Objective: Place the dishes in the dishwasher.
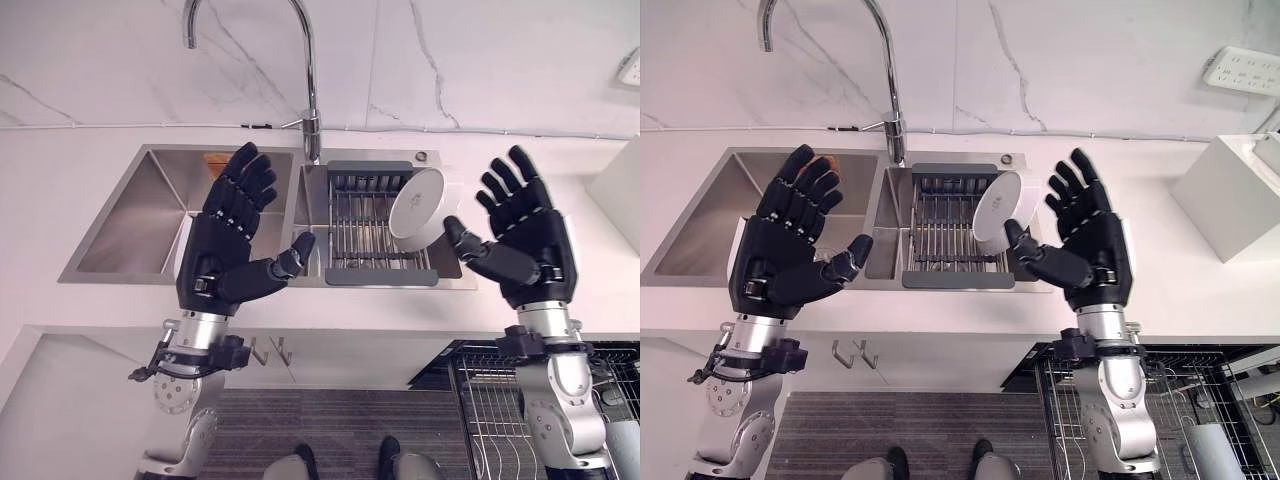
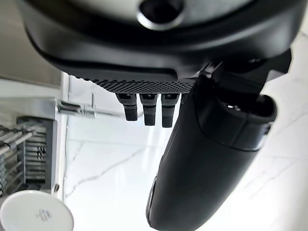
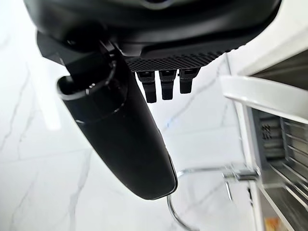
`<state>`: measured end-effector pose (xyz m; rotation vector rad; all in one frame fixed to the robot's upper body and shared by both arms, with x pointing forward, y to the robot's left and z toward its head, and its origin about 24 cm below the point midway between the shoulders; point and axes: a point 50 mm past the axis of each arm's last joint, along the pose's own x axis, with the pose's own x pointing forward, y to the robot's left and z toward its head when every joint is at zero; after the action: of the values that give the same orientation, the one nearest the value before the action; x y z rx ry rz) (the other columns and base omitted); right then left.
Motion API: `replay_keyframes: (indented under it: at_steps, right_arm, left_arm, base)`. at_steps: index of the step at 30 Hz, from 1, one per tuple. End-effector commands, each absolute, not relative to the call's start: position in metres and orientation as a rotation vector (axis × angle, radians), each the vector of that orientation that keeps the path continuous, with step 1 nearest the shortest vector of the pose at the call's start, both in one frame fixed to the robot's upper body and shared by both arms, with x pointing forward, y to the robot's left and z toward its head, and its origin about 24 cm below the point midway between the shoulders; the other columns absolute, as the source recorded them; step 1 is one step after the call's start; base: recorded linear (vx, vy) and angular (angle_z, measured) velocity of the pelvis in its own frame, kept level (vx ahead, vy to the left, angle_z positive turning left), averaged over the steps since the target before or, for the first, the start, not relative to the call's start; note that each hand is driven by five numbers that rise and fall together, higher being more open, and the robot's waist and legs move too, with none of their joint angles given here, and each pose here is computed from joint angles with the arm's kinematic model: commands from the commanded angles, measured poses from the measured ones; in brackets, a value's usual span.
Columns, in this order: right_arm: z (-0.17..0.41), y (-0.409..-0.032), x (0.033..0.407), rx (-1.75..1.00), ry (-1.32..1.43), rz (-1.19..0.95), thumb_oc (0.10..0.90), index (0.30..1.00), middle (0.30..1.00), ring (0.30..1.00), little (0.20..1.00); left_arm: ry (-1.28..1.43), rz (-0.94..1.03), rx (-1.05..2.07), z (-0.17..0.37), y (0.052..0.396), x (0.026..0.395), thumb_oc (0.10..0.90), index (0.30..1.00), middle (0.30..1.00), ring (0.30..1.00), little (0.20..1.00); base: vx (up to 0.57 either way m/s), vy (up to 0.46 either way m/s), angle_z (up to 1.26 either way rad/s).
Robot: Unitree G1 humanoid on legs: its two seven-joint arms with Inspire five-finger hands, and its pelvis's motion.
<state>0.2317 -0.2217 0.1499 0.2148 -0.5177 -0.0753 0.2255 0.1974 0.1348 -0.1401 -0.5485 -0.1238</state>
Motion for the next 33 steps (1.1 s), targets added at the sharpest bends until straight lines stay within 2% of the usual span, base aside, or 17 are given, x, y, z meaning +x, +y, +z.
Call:
replay_keyframes:
  at_steps: [1, 8, 18, 33]
  right_arm:
    - [0.205, -0.231, 0.221, 0.22, -0.861, -0.088, 0.8, 0.9, 0.9, 0.9, 0.9]
    - [0.203, -0.238, 0.227, 0.238, -0.824, -0.111, 0.8, 0.9, 0.9, 0.9, 0.9]
    - [0.153, -0.245, 0.265, 0.377, -0.409, -0.111, 0.8, 0.9, 0.9, 0.9, 0.9]
    - [0.142, -0.251, 0.272, 0.419, -0.359, -0.184, 0.8, 0.9, 0.9, 0.9, 0.9]
  left_arm:
    - [-0.809, -0.116, -0.077, 0.176, 0.204, 0.216, 0.8, 0.9, 0.9, 0.9, 0.9]
    - [-0.847, -0.103, -0.024, 0.179, 0.206, 0.213, 0.8, 0.9, 0.9, 0.9, 0.9]
    - [-0.863, -0.1, -0.06, 0.182, 0.201, 0.221, 0.8, 0.9, 0.9, 0.9, 0.9]
    - [-0.813, -0.109, -0.066, 0.175, 0.199, 0.225, 0.8, 0.9, 0.9, 0.9, 0.9]
  base:
    - [0.0, 0.0, 0.0]
    - [0.0, -0.002, 0.03]
    - [0.0, -0.001, 0.0]
    - [0.0, 0.0, 0.0]
